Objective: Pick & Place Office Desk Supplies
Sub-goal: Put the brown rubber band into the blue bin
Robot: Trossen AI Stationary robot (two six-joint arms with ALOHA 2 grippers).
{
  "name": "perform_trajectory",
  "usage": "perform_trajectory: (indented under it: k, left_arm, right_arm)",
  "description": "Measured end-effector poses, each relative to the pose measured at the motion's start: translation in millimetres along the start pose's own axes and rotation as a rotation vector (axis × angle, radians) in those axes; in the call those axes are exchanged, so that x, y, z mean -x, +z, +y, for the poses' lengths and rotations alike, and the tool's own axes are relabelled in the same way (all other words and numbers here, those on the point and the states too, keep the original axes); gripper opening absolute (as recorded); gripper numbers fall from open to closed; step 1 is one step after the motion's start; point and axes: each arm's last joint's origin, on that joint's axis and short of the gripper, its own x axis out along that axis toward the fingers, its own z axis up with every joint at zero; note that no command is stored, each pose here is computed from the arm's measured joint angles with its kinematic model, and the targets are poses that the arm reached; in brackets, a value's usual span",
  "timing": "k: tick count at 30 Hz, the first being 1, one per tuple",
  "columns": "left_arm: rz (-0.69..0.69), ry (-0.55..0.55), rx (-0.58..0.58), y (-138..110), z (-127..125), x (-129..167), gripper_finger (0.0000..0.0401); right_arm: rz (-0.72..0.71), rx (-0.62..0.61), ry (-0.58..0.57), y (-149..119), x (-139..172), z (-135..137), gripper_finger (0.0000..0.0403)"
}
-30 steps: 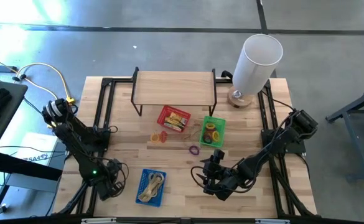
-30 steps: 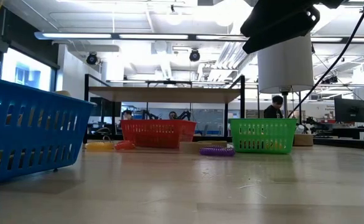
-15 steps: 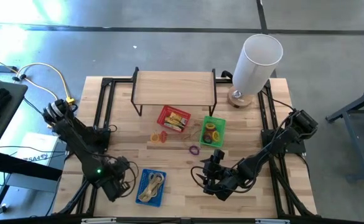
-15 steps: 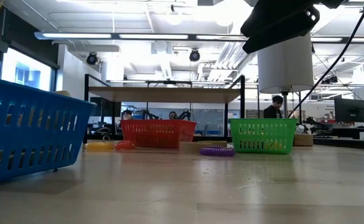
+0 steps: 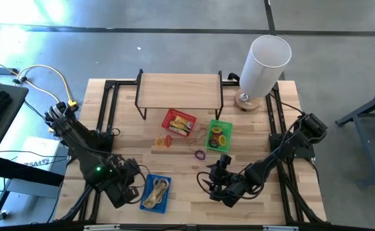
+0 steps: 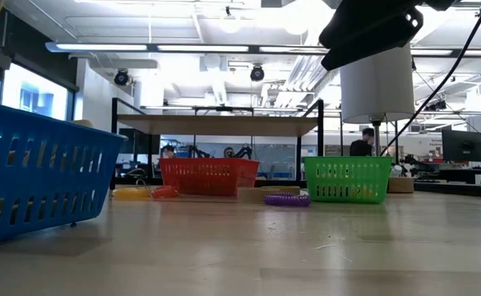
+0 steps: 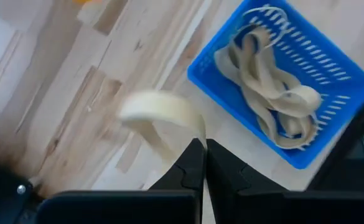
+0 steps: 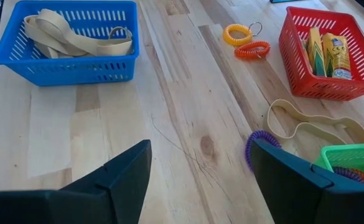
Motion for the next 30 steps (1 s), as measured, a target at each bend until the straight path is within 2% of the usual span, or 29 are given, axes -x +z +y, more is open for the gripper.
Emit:
perform_trajectory:
  k: [5, 10, 13, 16, 19, 25, 30]
  left_arm:
    - [-0.038, -0.086, -0.051, 11.2, -10.2, 23.5, 0.0001]
    - [-0.13, -0.172, -0.153, 31.1, -35.2, 45.2, 0.0001]
    - [-0.168, -0.24, -0.213, 41.2, -56.8, 48.3, 0.0001]
    - [-0.158, -0.264, -0.246, 45.1, -72.6, 42.5, 0.0001]
    - [-0.133, -0.253, -0.221, 44.1, -79.5, 33.0, 0.0001]
    - [-0.169, -0.231, -0.089, 40.1, -89.0, 22.3, 0.0001]
    - [-0.15, -0.198, -0.088, 36.6, -97.7, 6.0, 0.0001]
  right_arm:
    - [0.0, 0.0, 0.0, 0.0, 0.0, 0.0, 0.026]
    - [0.0, 0.017, 0.0, 0.0, 0.0, 0.0, 0.026]
    - [0.0, 0.026, 0.0, 0.0, 0.0, 0.0, 0.026]
    - [-0.001, 0.026, -0.001, 0.0, 0.0, 0.0, 0.026]
    - [-0.001, 0.028, -0.001, 0.0, 0.0, 0.0, 0.026]
    - [-0.001, 0.046, -0.001, 0.0, 0.0, 0.0, 0.026]
    - [-0.002, 0.05, -0.002, 0.0, 0.0, 0.0, 0.026]
